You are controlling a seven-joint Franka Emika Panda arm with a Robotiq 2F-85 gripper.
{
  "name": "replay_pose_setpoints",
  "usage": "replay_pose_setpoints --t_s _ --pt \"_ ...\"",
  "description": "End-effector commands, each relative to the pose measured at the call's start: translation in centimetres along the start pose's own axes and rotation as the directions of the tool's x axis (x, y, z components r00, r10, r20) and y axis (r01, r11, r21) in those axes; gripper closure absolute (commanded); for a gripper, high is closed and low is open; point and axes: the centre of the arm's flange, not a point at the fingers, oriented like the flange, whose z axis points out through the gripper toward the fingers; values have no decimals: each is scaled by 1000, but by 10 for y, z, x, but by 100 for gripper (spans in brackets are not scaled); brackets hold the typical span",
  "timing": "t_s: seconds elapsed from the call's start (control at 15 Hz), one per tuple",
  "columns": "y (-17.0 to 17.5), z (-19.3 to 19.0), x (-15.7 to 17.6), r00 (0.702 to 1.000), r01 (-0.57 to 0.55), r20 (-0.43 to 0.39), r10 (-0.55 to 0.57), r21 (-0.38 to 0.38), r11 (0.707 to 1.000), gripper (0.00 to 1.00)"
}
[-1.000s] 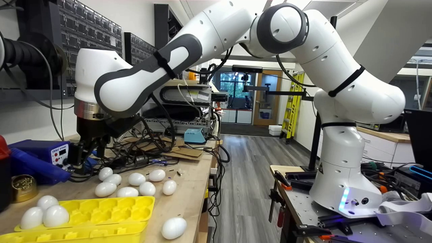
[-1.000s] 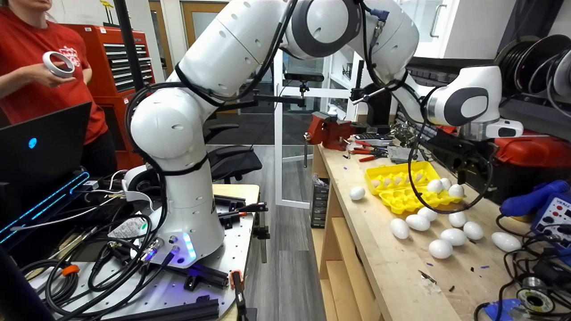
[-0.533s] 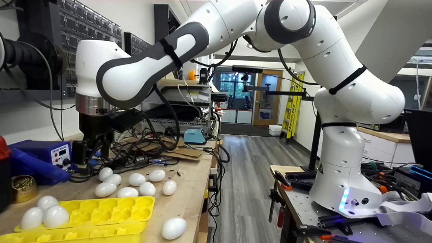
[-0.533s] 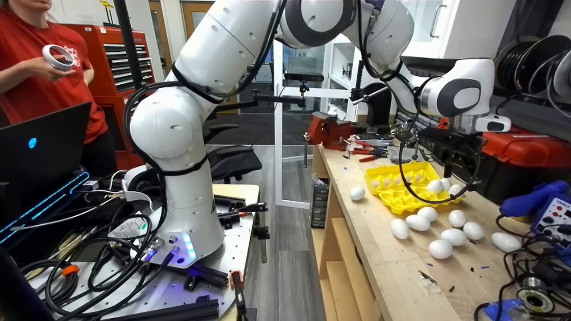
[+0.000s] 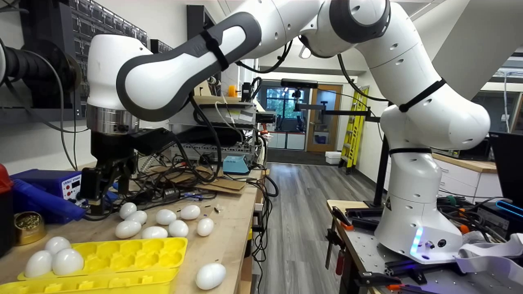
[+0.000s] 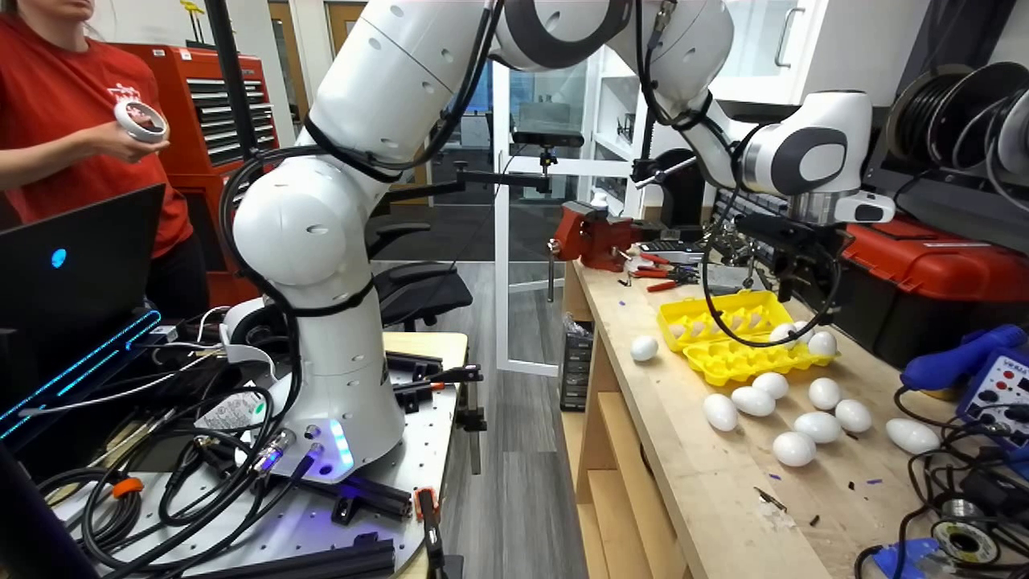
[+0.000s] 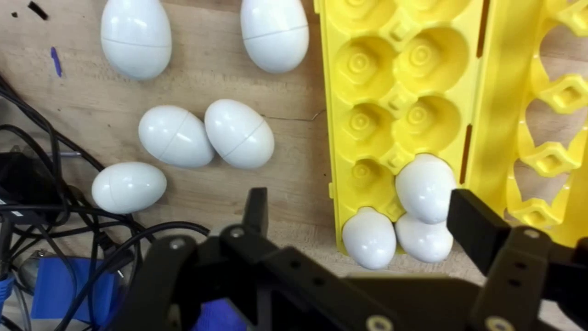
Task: Put the second egg from the second row of the egg tray on the table
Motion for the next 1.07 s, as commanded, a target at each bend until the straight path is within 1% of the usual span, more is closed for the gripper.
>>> replay_pose_setpoints --t_s 0.0,0.4,1.0 --pt "-11 -1 -12 1000 17 1 -17 16 1000 0" --pt "-25 10 -9 1000 26 -3 -26 29 999 0" --pt "-38 37 0 999 19 -44 -17 53 998 0"
